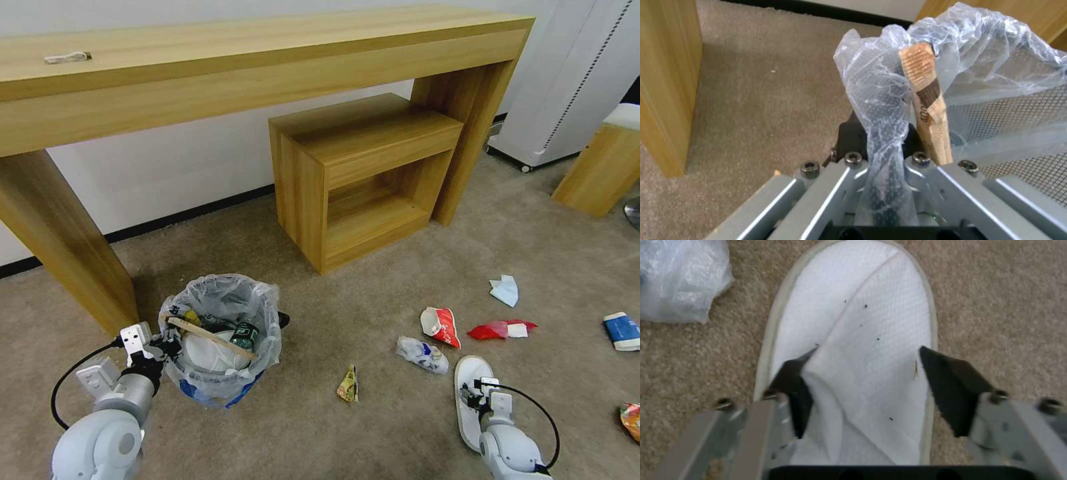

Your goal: Pick up the trash bin and place the garbage on the floor into it.

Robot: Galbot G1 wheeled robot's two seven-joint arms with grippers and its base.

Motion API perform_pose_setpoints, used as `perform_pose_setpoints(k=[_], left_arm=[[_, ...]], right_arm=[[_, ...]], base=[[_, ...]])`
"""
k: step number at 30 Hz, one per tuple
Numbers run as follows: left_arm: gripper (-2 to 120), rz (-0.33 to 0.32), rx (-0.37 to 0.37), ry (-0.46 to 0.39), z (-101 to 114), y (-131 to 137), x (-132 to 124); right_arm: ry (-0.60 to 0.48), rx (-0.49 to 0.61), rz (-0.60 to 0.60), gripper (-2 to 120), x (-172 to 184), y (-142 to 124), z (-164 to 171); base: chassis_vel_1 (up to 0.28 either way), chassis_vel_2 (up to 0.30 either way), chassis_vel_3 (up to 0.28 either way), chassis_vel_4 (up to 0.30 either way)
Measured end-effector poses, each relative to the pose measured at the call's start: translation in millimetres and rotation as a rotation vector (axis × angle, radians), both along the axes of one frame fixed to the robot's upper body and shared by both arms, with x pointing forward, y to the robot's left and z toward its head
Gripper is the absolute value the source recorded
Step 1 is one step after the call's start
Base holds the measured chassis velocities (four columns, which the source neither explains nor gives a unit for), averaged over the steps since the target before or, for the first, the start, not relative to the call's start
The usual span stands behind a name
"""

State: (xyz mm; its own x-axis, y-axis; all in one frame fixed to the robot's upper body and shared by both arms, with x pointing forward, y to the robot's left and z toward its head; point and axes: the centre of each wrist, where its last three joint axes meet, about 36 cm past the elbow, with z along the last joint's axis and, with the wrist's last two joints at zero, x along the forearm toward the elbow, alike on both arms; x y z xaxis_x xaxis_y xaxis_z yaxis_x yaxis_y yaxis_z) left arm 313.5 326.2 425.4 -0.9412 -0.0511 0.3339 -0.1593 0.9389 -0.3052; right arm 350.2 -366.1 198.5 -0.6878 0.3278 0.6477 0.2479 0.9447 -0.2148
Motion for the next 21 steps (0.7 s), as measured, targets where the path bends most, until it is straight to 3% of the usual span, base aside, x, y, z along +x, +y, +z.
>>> perform_pose_setpoints(k=[2, 5, 14, 15, 21], left_arm=[[3, 0.000, -0.001, -0.001, -0.2, -0.1, 0.3], [3, 0.000, -0.002, -0.004, -0.2, -0.5, 0.6], [3, 0.001, -0.003, -0.004, -0.9, -0.5, 1.8], [3, 0.002, -0.004, -0.004, -1.3, -0.7, 2.0], [3, 0.002, -0.006, -0.005, -1.7, -1.2, 2.6]], right_arm=[[0.000, 0.000, 0.000, 51, 0.3, 0.1, -0.4], [0.001, 0.000, 0.001, 33, 1.5, 0.2, -2.0], [0.003, 0.004, 0.005, 8, 2.2, 1.5, -3.6], [0.002, 0.005, 0.006, 1, 2.3, 2.0, -4.3], [-0.003, 0.006, 0.008, 0, 2.6, 2.6, -5.6]], base=[[0.000, 0.000, 0.000, 0.000], [0.000, 0.000, 0.000, 0.000], [0.000, 0.000, 0.000, 0.000], [0.000, 0.000, 0.000, 0.000], [0.000, 0.000, 0.000, 0.000]])
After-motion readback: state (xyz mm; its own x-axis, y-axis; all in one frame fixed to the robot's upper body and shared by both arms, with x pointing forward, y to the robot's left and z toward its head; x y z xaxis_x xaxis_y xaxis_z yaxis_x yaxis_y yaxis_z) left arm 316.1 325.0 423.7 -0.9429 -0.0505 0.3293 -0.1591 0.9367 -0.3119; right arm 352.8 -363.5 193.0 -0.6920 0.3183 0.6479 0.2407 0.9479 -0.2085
